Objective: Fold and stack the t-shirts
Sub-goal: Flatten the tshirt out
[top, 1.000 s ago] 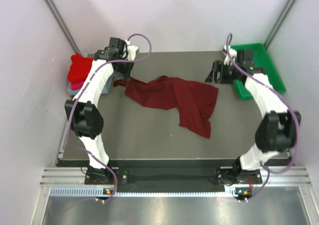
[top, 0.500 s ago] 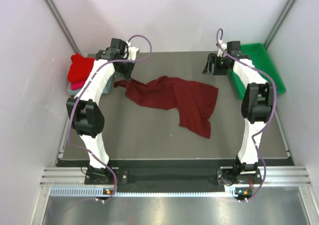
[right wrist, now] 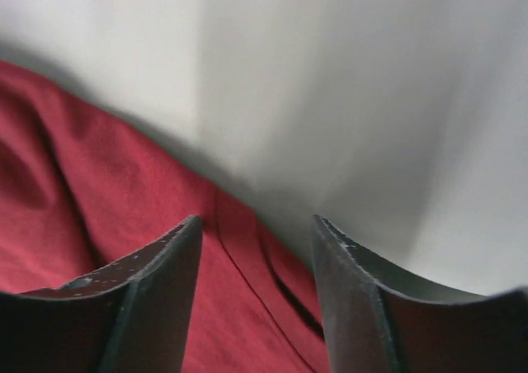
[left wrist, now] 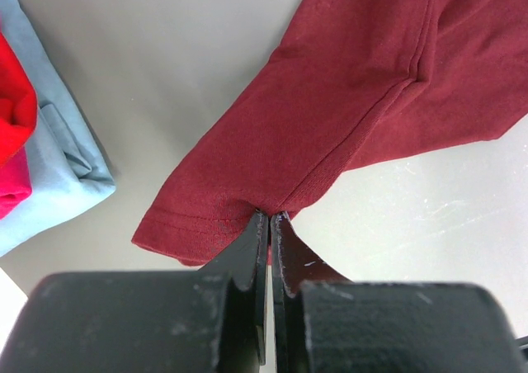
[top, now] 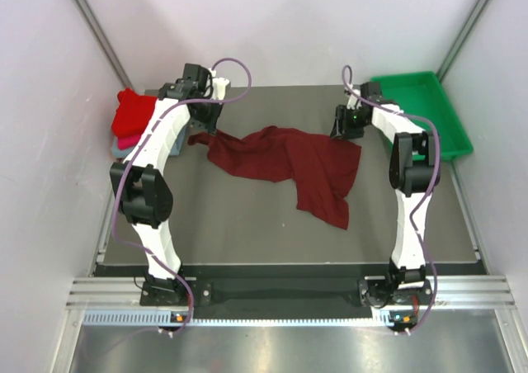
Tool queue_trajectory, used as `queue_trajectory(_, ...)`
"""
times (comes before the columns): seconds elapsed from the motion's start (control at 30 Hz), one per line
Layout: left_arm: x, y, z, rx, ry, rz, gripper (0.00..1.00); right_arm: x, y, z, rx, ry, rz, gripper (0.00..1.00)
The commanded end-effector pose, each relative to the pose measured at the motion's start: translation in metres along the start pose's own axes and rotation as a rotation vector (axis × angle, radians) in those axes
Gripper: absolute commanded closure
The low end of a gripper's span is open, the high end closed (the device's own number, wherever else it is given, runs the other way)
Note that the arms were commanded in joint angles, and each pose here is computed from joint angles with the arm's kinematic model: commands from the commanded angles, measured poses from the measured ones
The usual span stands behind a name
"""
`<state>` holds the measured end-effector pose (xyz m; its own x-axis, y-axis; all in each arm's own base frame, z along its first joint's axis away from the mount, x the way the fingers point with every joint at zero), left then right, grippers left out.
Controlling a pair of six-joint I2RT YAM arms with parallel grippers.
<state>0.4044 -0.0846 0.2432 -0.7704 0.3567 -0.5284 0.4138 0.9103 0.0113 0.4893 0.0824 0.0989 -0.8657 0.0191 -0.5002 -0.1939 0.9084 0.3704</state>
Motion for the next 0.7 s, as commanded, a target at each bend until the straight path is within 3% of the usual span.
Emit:
queue_trajectory(0.0, -0.001, 0.002, -0.005, -0.016, -0.012, -0.006, 1.00, 0.009, 0.014, 0.014, -0.020, 0.039, -0.030, 0.48)
queue_trajectory(0.13, -0.001, 0.003, -0.005, -0.025, -0.010, -0.003, 1.00, 0.010, 0.020, 0.021, -0.030, 0.047, -0.037, 0.69)
queue_trajectory(0.17, -0.001, 0.003, -0.005, -0.027, -0.010, -0.003, 1.00, 0.009, 0.020, 0.021, -0.030, 0.044, -0.041, 0.81)
queue_trajectory(0.27, -0.002, 0.004, -0.004, -0.033, -0.016, -0.003, 1.00, -0.002, 0.019, 0.017, 0.000, 0.013, -0.051, 1.00)
queue_trajectory(0.47, -0.014, 0.006, 0.003, -0.027, -0.044, -0.010, 1.00, -0.071, 0.027, -0.036, 0.070, -0.211, -0.118, 1.00)
queue_trajectory(0.6, -0.025, 0.008, 0.001, -0.019, -0.086, -0.012, 1.00, -0.116, 0.057, -0.115, 0.074, -0.412, -0.203, 1.00)
queue_trajectory(0.67, -0.028, 0.007, -0.003, -0.005, -0.113, -0.007, 1.00, -0.115, 0.073, -0.139, 0.043, -0.437, -0.238, 1.00)
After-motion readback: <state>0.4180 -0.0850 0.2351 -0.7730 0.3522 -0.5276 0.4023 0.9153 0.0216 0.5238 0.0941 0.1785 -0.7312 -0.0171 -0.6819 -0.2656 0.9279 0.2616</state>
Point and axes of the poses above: each gripper's point midway between its finger pads, its own z axis out along the fingers, its own y axis along the line the jaws close on, x = y × z, the point moved 7 cm from there along -z, back along the fingers, and after that the axes turned 1 degree about z, right-handed, at the moved point
